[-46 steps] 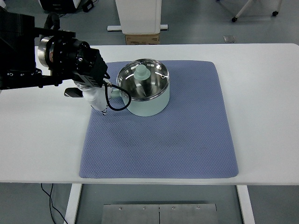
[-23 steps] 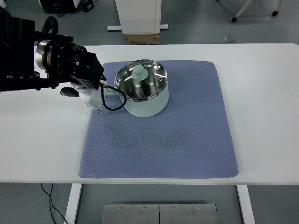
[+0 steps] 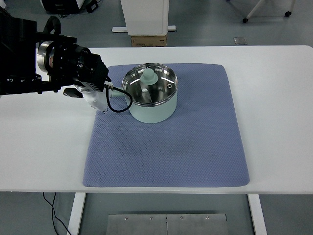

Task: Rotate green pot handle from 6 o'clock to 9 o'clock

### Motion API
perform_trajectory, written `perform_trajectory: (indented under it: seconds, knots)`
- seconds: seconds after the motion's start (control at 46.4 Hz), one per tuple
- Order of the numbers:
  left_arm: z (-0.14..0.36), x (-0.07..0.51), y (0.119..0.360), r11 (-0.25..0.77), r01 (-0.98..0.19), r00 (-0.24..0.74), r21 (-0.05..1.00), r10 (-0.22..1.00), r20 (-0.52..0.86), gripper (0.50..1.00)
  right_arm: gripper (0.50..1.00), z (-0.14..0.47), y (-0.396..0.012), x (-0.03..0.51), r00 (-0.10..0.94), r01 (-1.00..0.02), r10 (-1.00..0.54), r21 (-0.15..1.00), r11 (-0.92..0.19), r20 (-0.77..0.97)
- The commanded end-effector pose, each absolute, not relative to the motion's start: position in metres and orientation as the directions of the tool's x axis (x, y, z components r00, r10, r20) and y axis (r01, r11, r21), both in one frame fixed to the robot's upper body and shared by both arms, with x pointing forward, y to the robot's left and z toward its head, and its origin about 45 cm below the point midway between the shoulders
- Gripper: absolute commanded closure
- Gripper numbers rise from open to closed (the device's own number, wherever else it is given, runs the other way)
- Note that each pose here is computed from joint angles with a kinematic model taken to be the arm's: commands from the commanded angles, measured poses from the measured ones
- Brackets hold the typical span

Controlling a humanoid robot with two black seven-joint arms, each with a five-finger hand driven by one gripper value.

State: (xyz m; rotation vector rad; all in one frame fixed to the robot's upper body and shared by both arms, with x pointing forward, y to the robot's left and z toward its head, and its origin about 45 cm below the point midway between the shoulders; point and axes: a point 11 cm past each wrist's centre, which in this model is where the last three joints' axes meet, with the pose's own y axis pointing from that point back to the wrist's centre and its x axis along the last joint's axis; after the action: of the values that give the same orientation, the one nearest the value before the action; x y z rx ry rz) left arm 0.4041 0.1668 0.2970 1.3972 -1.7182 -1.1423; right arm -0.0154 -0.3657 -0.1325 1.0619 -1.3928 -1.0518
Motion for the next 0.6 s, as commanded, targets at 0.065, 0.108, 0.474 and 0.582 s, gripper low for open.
perform_trajectory:
  seconds: [0.065, 0.108, 0.474, 0.582]
  knots:
    - [0.299, 0.4, 0.163, 0.088, -0.388, -0.254, 0.917, -0.967, -0.014, 0.5, 0.5, -0.133, -0.366, -0.015, -0.062, -0.057, -0.974, 0.974, 0.221, 0.218]
    - [0.302, 0.399, 0.163, 0.088, -0.377, -0.256, 0.922, -0.967, -0.013, 0.5, 0.5, -0.133, -0.366, -0.015, -0.062, -0.057, -0.974, 0.974, 0.221, 0.218]
    - [0.306, 0.39, 0.155, 0.111, -0.299, -0.269, 0.948, -0.963, 0.028, 0.5, 0.5, -0.133, -0.366, -0.015, -0.062, -0.057, -0.974, 0.974, 0.221, 0.218]
    - [0.306, 0.387, 0.148, 0.157, -0.276, -0.269, 0.948, -0.96, 0.081, 0.5, 0.5, -0.133, -0.366, -0.015, -0.062, -0.057, -0.974, 0.974, 0.221, 0.218]
